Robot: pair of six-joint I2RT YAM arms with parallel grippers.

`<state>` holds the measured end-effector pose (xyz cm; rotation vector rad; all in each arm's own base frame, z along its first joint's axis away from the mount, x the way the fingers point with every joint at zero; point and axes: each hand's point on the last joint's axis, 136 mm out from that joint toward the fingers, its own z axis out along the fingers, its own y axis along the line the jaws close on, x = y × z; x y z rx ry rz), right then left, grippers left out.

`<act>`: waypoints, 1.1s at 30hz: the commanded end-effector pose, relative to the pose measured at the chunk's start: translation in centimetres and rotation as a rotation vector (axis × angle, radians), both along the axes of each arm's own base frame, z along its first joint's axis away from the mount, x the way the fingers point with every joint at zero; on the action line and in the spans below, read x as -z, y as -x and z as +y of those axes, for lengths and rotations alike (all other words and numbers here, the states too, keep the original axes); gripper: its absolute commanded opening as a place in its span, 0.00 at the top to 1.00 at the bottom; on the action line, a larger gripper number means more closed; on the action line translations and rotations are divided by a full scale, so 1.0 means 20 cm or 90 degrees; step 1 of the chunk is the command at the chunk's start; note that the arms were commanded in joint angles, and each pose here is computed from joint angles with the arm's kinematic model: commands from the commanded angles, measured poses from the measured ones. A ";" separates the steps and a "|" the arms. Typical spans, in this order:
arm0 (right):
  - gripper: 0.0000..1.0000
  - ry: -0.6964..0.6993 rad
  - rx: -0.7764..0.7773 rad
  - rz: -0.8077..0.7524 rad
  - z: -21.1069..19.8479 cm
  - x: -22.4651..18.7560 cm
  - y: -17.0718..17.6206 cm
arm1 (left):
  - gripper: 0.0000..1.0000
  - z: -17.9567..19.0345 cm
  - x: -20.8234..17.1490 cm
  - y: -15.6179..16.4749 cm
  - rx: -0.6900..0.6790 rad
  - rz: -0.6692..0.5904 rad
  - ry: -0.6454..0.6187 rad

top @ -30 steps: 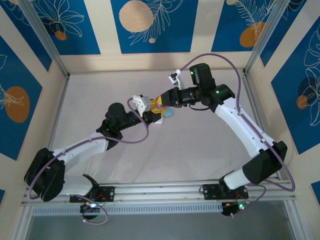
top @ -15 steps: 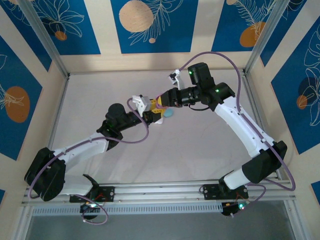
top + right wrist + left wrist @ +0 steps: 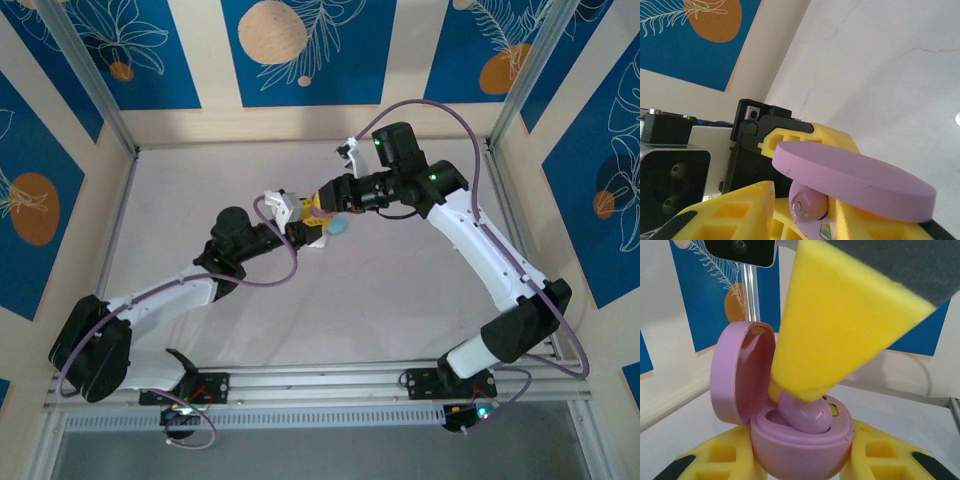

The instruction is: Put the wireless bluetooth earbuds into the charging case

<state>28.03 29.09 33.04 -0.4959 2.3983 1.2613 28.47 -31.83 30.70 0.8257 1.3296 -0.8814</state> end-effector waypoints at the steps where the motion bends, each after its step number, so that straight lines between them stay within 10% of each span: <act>1: 0.61 0.014 0.008 0.006 -0.02 -0.02 0.03 | 0.72 0.02 -0.18 0.04 0.001 -0.067 0.055; 15: 0.51 -0.051 0.089 -0.153 -0.31 -0.28 0.10 | 0.72 0.03 -0.17 0.03 -0.017 -0.065 0.046; 25: 0.57 0.061 0.589 0.112 -1.46 0.57 -0.19 | 0.72 0.05 -0.22 0.07 -0.012 -0.065 0.054; 33: 0.57 0.147 0.663 0.270 -1.84 1.03 -0.25 | 0.72 0.06 -0.23 0.07 -0.015 -0.068 0.052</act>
